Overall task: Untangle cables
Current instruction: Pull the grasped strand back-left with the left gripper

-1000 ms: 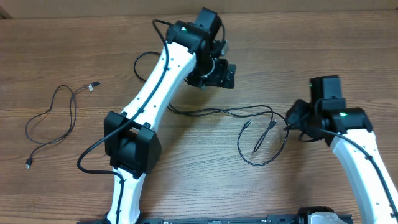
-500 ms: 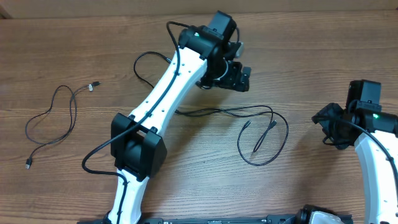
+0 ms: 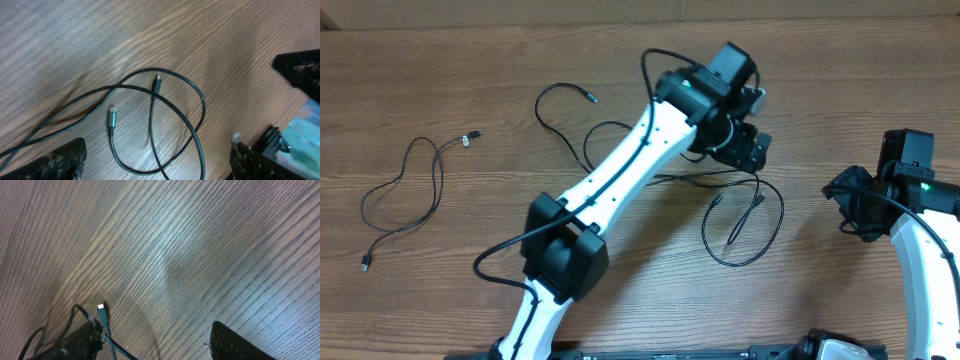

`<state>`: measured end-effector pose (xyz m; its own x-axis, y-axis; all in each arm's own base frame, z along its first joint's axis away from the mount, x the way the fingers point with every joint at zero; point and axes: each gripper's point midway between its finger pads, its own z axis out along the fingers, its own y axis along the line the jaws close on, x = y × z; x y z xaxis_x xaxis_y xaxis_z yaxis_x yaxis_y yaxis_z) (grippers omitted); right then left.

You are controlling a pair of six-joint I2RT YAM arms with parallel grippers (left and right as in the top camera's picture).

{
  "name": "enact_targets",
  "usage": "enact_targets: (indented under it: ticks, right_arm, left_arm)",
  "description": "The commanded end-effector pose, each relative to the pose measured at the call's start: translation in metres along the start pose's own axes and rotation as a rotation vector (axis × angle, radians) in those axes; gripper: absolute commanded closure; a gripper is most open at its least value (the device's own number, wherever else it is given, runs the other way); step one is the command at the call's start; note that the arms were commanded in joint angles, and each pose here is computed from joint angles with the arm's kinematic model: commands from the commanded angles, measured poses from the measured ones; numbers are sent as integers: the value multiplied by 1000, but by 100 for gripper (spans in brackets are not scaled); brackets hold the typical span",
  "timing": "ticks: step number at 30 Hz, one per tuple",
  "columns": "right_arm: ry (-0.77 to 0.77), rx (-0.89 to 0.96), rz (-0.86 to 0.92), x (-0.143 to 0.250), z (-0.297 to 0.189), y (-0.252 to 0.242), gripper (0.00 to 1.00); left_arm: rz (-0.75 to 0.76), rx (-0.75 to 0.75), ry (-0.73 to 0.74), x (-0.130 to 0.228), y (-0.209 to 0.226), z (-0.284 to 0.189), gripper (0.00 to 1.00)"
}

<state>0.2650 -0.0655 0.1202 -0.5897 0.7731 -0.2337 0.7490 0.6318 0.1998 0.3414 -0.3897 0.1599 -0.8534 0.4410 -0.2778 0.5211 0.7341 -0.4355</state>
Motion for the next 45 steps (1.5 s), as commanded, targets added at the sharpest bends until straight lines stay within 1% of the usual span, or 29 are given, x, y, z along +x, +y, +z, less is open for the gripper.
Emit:
enact_targets:
  ticks: [1,7,9,10,11,14,15,17,22,25,30,31,34,36,39,43,45]
  right_arm:
    - [-24,-22,7,-6,-8,4,32]
    - [-25,-22,6,-6,-8,4,32]
    - [-25,-22,6,-6,-8,4,32]
    - [-25,-22,6,-6,-8,4,32]
    - [-25,-22,6,-6,-8,4,32]
    - [-24,-22,2,-6,-8,4,32]
    - [-23,-21,2,-6,-8,4,32]
    - [-22,-20,3,-5,-8,4,32]
    - [-22,-20,3,-5,-8,4,32]
    - [-22,-20,3,-5,-8,4,32]
    - [-22,-19,-1,-5,-8,4,32]
    - [-22,-19,-1,-5,-8,4,32]
    - [-22,-20,-1,-5,-8,4,32]
    - [-22,-20,-1,-5,-8,4,32]
    - [-22,-20,-1,-5,-8,4,32]
    - [-22,-20,-1,-5,-8,4,32]
    - [-22,-20,-1,-5,-8,4,32]
  left_arm:
    - [-5,-27,92,17,11,41,10]
    - [-20,137,185,32,-9,80,14]
    - [-23,157,200,35,-11,86,19]
    - [-25,154,202,35,-10,87,23]
    - [-24,142,200,35,-8,88,41]
    - [-24,95,167,26,3,83,76]
    - [-33,60,132,16,15,73,88]
    - [-43,59,98,5,22,61,96]
    - [-72,61,-5,-23,39,15,96]
    - [-93,56,-102,-44,55,-28,96]
    - [-106,45,-343,-78,79,-134,96]
    - [-101,46,-419,-86,84,-166,96]
    - [-70,60,-598,-96,89,-245,96]
    - [-39,58,-744,-96,92,-310,96]
    - [-34,42,-908,-87,97,-383,96]
    - [-3,10,-1059,-66,95,-452,96]
    - [-4,-15,-1092,-56,95,-469,96]
